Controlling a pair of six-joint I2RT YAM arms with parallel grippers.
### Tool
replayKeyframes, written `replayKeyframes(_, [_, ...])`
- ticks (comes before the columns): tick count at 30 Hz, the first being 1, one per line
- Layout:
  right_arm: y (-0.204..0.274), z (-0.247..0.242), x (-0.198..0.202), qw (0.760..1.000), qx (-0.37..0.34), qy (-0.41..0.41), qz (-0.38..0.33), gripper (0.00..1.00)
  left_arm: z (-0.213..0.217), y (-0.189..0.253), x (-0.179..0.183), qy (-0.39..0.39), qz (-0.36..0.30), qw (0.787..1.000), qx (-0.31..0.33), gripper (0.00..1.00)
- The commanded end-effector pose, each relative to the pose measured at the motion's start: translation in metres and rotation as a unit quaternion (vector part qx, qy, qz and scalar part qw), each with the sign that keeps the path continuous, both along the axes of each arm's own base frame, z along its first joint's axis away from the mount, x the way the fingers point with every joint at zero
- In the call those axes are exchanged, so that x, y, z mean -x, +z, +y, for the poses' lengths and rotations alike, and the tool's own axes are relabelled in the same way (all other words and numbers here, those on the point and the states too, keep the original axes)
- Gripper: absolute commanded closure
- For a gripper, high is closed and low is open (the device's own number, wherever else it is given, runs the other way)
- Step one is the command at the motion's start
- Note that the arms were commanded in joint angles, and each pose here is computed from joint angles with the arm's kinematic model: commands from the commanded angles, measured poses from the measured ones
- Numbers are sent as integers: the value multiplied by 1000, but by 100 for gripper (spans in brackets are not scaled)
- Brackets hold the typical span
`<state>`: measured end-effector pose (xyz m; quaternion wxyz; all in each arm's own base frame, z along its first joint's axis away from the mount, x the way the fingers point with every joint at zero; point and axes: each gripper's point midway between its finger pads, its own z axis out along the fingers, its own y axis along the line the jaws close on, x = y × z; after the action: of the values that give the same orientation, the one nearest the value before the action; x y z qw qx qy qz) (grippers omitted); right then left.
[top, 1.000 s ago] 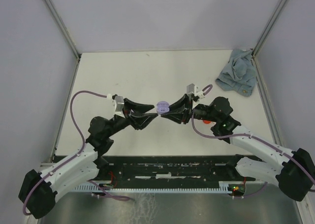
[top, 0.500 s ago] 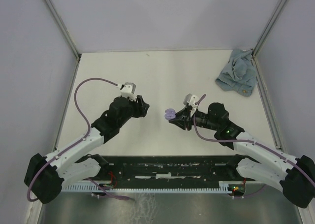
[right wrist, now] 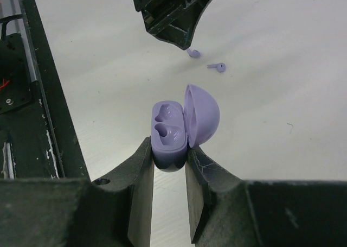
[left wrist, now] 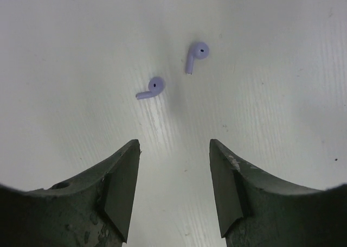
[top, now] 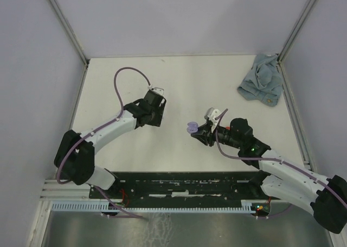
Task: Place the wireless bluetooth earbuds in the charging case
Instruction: Pick up the earbud from the center of the board.
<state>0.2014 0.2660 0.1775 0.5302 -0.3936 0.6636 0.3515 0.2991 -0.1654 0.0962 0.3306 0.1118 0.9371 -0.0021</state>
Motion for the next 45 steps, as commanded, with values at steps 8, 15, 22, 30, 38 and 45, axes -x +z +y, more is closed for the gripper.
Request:
replayKeyframes(8, [25,-5,-5,998,-33,-21,-42,90,7,-8,-21,-143,115,979,-94,42])
replayKeyframes(15, [27,-7,-5,998,-35,-25,-47,90,5,-34,-35,-176,164,964,-112,50])
replayKeyframes(22, [26,-6,-5,998,-34,-25,-45,91,9,-51,-43,-174,190,958,-127,55])
replayKeyframes(30, [26,-6,-5,998,-34,-24,-45,91,10,-64,-53,-169,203,956,-132,59])
replayKeyframes(38, [27,-7,-5,998,-35,-26,-48,91,17,-78,-52,-161,233,951,-123,65])
replayKeyframes(45, [28,-8,-4,998,-34,-27,-50,91,20,-80,-41,-158,249,948,-122,66])
